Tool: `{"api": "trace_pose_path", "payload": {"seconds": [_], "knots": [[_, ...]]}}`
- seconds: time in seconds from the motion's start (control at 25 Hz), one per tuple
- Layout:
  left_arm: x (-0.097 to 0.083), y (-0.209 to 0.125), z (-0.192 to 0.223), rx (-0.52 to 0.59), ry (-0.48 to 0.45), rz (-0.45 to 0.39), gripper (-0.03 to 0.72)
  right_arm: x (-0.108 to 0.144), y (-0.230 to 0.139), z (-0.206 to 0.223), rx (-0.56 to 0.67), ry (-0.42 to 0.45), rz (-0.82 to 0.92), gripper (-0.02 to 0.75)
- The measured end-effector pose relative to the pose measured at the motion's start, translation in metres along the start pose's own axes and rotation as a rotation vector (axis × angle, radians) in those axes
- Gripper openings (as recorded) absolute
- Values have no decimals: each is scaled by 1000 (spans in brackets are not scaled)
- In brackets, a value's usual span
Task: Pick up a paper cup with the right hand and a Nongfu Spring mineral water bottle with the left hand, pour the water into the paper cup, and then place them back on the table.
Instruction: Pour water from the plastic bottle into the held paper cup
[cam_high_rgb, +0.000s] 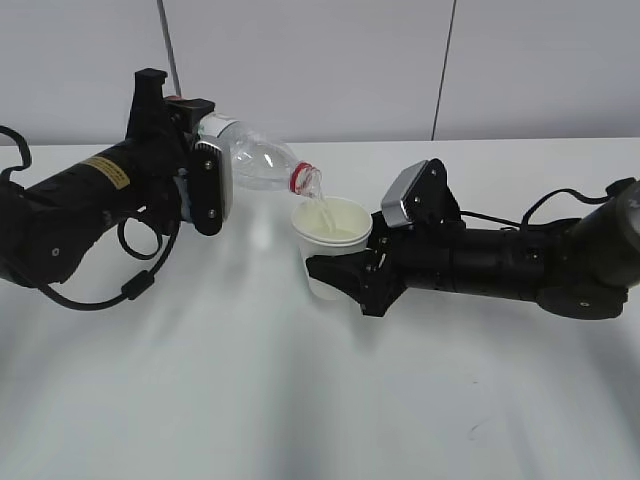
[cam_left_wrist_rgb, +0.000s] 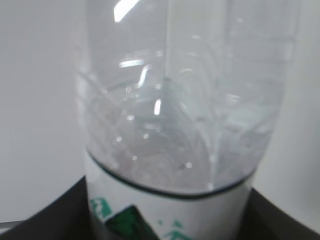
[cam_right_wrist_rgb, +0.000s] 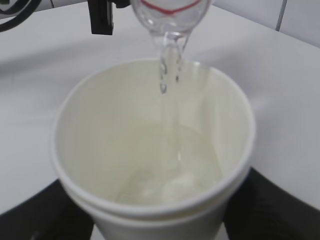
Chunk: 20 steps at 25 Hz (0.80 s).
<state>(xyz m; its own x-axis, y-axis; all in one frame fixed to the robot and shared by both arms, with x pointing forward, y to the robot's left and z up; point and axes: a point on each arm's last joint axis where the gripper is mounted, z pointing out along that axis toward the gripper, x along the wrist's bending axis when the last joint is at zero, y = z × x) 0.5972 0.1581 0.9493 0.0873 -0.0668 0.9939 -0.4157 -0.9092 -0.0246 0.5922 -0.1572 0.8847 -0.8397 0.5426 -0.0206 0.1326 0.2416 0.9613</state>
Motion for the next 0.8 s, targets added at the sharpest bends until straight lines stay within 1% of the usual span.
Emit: {"api": "trace_pose_path", "payload": {"seconds": [0.44,0.8], "knots": [[1,0,0,2,5,-2,412,0,0,0,3,-1,0,507],[1,-3,0,35,7,-31,412,-2,0,0,-3,-19,13,507]]}}
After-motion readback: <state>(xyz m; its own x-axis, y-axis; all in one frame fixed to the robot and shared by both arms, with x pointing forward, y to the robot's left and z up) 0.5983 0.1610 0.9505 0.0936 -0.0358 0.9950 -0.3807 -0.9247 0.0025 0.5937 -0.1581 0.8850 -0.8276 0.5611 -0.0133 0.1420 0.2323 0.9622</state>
